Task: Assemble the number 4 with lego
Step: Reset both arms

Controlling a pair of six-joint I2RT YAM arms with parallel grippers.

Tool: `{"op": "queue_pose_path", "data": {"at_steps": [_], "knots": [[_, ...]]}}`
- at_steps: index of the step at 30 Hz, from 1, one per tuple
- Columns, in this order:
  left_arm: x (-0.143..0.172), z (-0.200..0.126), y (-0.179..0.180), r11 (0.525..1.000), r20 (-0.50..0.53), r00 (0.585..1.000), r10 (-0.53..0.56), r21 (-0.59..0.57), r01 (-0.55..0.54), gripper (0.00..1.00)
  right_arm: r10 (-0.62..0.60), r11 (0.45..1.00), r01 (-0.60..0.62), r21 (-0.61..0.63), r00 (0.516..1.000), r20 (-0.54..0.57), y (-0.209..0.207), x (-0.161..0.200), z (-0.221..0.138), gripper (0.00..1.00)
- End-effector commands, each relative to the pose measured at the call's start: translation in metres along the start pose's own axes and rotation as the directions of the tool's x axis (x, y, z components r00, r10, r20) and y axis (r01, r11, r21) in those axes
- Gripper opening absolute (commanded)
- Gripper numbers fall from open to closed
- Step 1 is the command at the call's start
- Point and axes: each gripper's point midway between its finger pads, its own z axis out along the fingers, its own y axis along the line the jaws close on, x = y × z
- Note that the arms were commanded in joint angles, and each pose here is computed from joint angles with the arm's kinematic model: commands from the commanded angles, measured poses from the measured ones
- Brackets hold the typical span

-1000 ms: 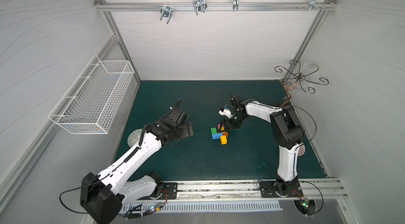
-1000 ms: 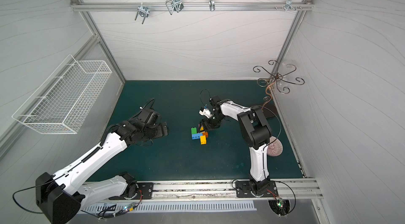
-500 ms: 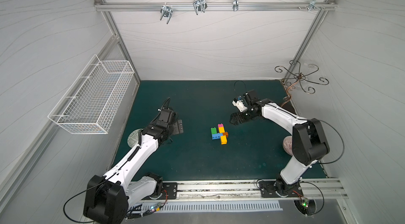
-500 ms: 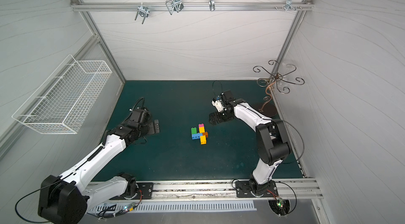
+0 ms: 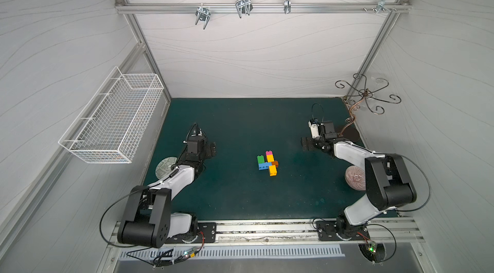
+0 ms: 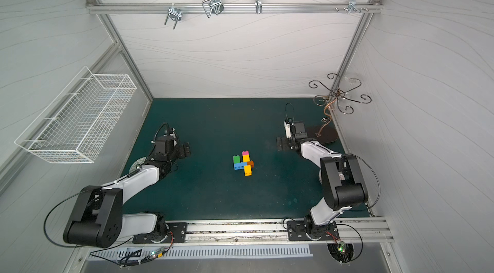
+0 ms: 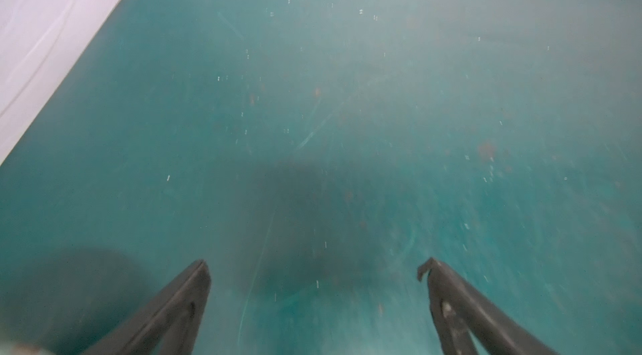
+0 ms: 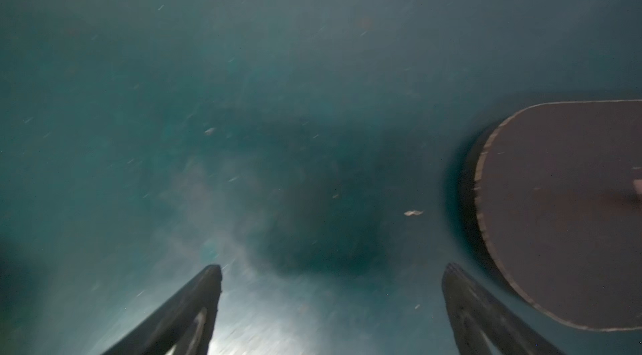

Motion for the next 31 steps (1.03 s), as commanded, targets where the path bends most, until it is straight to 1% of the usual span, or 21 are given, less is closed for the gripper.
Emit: {"op": "queue_pose_path", "data": {"at_steps": [1,4,6,8,12,31], "knots": [[-0.039,0.006,-0.006,0.999,0.183,0.983,0.012,0.037,-0.019,0.99,-0.027,0.999,0.021,0.036,0.984,0.176,-0.012,-0.030,0.000,0.99],[-0.041,0.010,-0.002,0.999,0.186,0.982,0.027,0.027,-0.033,0.99,-0.021,0.999,0.012,0.036,0.967,0.253,-0.018,-0.023,-0.001,0.99],[-0.043,0.009,0.002,0.999,0.206,0.978,0.017,0.028,-0.024,0.99,-0.010,0.999,-0.002,0.039,0.947,0.320,-0.023,-0.022,-0.004,0.99],[-0.045,0.010,0.007,1.000,0.213,0.977,0.005,0.026,-0.011,0.99,0.022,1.000,-0.027,0.013,0.946,0.325,-0.026,-0.018,-0.007,0.99],[-0.047,0.012,0.012,1.000,0.247,0.969,0.005,0.018,-0.010,0.99,0.049,0.999,-0.051,-0.006,0.929,0.367,-0.030,-0.016,-0.011,0.99],[-0.047,0.014,0.013,1.000,0.250,0.968,0.001,0.011,-0.004,0.99,0.053,0.998,-0.055,-0.007,0.926,0.373,-0.031,-0.015,-0.012,0.99]]}}
